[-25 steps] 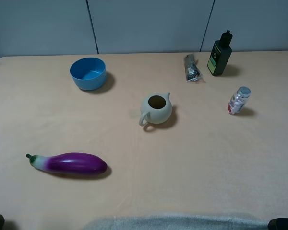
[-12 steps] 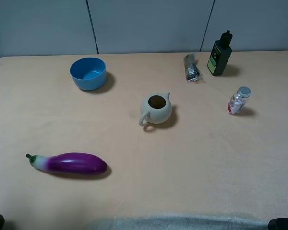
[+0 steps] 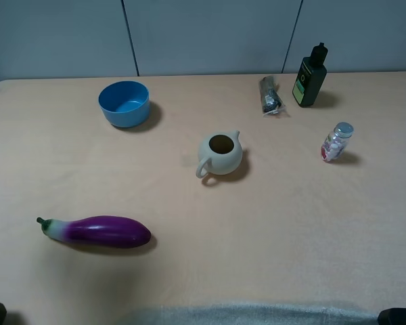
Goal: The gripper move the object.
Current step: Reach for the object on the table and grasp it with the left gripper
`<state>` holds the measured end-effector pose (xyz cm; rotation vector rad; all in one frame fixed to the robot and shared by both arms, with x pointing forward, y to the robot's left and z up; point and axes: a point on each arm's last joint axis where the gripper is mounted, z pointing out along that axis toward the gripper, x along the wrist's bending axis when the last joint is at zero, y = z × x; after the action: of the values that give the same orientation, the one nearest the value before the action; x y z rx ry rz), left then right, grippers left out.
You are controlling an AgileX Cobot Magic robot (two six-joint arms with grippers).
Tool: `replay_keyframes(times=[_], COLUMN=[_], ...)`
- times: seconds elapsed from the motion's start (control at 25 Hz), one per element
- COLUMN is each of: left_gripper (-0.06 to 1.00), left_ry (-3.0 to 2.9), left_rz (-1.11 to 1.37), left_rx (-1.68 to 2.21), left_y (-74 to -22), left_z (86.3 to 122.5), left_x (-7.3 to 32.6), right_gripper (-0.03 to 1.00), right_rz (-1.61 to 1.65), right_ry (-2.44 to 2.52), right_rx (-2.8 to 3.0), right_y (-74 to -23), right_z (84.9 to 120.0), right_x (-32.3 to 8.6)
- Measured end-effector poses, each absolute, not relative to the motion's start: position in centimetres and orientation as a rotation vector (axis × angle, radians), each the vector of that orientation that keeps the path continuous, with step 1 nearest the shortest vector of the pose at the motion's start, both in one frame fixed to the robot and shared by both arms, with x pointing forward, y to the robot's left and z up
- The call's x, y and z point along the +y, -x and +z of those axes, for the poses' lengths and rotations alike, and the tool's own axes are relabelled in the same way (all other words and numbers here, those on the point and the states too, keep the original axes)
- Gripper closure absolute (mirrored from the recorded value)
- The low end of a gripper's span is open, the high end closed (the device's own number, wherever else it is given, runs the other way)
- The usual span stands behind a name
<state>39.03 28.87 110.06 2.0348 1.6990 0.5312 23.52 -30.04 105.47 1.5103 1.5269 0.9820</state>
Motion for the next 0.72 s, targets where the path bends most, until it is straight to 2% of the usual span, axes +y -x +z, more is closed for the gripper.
replay_keyframes(times=[0.44, 0.72], left_gripper=[-0.01, -0.01], left_ry=[-2.211, -2.332], left_rz=[0.411, 0.37], left_rx=[1.551, 1.414], left_y=[-44.8, -49.2], left_z=[110.6, 110.7], left_x=[25.0, 20.7], right_gripper=[0.28, 0.28], right_rz=[0.982, 0.982], right_ry=[-1.51, -1.51], right_rx=[1.527, 1.527], right_y=[-23.5, -23.5], right_z=[105.5, 105.5], right_x=[-30.0, -30.0])
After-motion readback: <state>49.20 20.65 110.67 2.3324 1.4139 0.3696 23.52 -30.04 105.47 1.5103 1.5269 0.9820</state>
